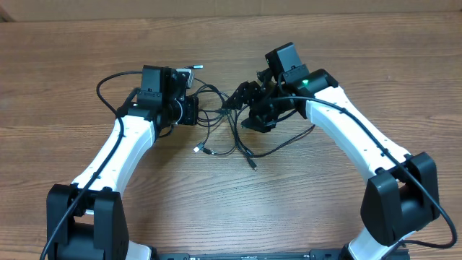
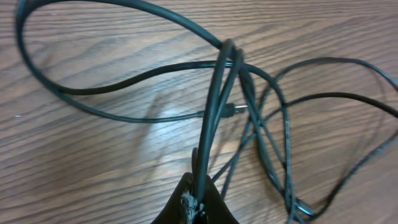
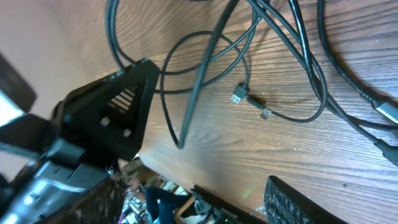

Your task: Untangle cables

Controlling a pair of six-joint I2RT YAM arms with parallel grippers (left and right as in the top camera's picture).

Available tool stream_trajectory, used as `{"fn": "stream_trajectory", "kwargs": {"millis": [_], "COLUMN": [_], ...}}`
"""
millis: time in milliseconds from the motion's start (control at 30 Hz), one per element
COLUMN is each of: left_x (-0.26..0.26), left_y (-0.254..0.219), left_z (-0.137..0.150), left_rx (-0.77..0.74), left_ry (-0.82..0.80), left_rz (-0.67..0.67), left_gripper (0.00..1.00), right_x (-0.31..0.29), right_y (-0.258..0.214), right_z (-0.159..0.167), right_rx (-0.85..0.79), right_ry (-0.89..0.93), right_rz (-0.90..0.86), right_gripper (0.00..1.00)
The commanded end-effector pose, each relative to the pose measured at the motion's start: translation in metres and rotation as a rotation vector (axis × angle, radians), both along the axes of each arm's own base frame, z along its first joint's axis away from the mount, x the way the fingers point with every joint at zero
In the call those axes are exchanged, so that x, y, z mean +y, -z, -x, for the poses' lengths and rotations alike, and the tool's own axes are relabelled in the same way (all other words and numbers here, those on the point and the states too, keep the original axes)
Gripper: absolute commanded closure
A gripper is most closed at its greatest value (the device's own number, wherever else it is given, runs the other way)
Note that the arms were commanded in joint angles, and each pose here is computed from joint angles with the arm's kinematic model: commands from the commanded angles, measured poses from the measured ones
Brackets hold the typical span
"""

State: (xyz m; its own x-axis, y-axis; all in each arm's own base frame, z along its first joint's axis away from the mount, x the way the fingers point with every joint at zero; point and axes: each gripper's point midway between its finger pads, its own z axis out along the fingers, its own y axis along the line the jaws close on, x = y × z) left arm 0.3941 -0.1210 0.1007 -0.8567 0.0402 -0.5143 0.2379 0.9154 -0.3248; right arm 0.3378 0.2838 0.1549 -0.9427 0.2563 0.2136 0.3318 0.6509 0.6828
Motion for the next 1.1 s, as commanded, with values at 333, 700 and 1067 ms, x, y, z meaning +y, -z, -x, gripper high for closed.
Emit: {"fn": "stream_trajectory", "kwargs": {"millis": [333,700,1067], "left_x": [-0.009,-0.009,-0.009], "left_y": [0.001,0.001,0.0], "left_z": [0.005,0.005,0.004], "left_rx": [0.021,0.021,0.018], "left_ry": [0.021,0.021,0.021], "left_rz": [0.055,0.055,0.055], "left_gripper": [0.96,0.96,0.96], "right_x": [0.008,0.023,0.029], "right_y": [0.025,0.028,0.049], "right_z": [0.003,-0.014,-0.001], "right_rx": [-0.016,-0.096,-0.095], "right_ry": [0.312,0.481,0.497], "right_rz": [0.299,0.279,0.31], "right_gripper": [0.37,0.44,0.53]}}
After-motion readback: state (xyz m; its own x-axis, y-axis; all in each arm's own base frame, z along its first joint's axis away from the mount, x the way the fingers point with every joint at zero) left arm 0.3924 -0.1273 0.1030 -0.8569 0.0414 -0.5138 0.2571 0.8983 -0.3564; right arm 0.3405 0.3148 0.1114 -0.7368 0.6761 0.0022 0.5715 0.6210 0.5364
